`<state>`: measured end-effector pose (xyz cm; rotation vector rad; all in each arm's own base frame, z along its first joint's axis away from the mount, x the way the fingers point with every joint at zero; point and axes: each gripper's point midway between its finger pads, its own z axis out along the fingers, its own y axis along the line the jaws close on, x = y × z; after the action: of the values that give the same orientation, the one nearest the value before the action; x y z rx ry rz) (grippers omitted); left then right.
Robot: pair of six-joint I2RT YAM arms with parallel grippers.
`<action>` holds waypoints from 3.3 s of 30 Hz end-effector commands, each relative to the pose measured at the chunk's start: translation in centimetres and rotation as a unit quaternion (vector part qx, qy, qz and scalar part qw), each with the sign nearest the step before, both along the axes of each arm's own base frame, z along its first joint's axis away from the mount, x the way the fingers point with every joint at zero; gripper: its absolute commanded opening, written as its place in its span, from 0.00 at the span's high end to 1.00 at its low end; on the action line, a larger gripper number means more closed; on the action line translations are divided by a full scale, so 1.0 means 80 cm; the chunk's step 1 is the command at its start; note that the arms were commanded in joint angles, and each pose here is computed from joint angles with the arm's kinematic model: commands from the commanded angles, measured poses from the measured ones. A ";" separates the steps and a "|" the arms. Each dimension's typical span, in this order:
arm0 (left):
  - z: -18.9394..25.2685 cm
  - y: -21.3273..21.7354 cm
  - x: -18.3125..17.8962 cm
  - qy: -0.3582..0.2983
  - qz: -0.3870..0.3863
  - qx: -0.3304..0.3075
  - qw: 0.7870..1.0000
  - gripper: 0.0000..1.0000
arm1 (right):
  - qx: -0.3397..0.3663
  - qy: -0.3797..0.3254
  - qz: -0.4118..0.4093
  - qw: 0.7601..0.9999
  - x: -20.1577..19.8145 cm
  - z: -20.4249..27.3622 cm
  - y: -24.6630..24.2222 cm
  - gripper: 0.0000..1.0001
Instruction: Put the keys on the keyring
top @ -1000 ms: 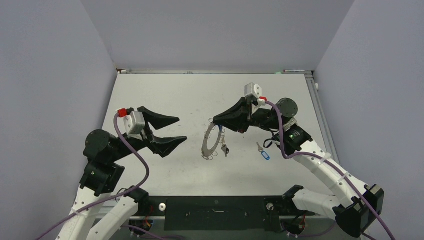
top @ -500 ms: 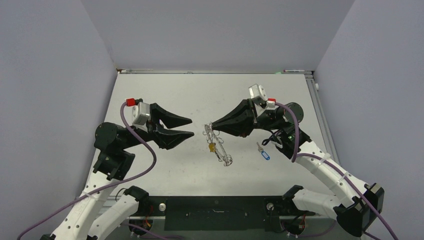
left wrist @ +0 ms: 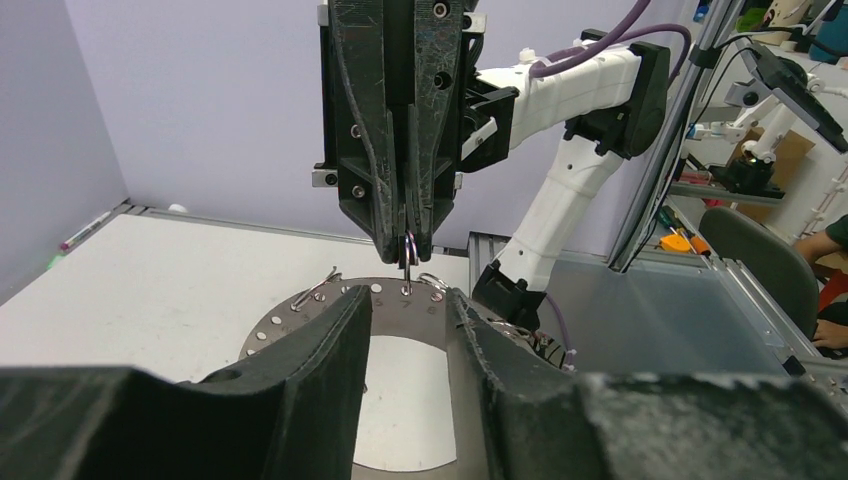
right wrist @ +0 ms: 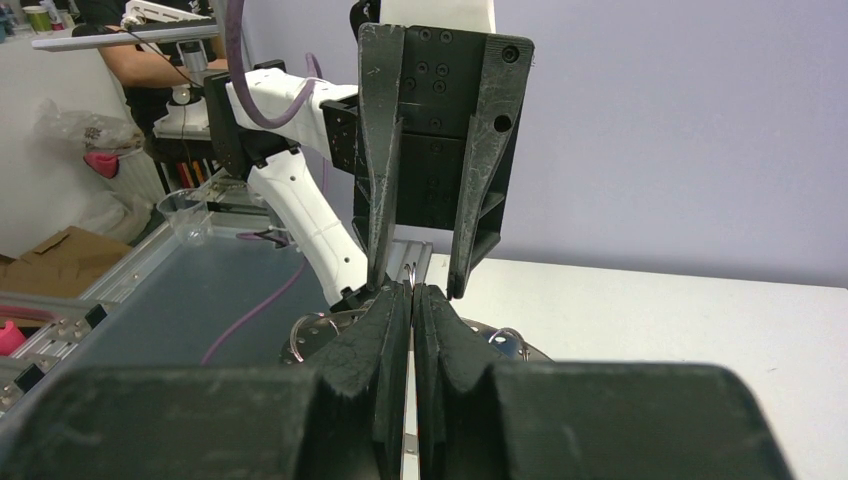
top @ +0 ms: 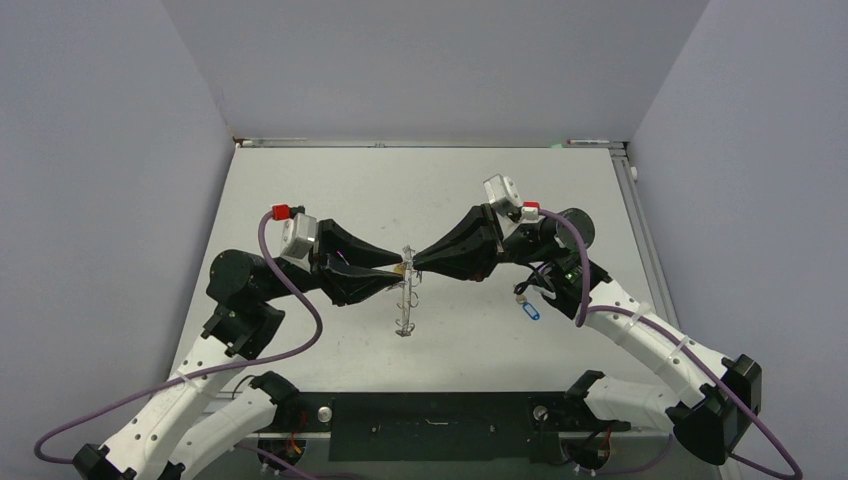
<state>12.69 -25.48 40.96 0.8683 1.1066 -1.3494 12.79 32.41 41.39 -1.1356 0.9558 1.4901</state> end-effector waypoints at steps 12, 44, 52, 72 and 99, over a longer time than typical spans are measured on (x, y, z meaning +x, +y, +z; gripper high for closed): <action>0.011 -0.002 0.007 -0.024 0.026 -0.028 0.999 0.88 | 0.048 -0.042 0.010 0.998 -0.013 0.027 0.007 0.95; -0.041 0.022 0.048 0.049 0.150 0.088 0.983 1.00 | -0.102 -0.041 -0.175 0.978 0.062 -0.041 -0.005 0.61; -0.130 0.082 0.126 0.155 0.364 0.171 0.902 0.68 | -0.184 0.110 -0.316 0.924 0.134 -0.151 -0.011 0.61; -0.282 0.278 0.169 0.391 0.652 0.187 0.622 0.23 | -0.363 0.202 -0.299 0.859 0.140 -0.332 0.141 0.46; -0.401 0.293 0.119 0.578 0.651 0.029 0.492 0.36 | -0.402 0.354 -0.202 0.820 0.049 -0.456 0.190 0.57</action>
<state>20.61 -2.13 7.34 -1.0593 2.2187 -0.2282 16.81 47.16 5.54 -0.8446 2.3490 1.0793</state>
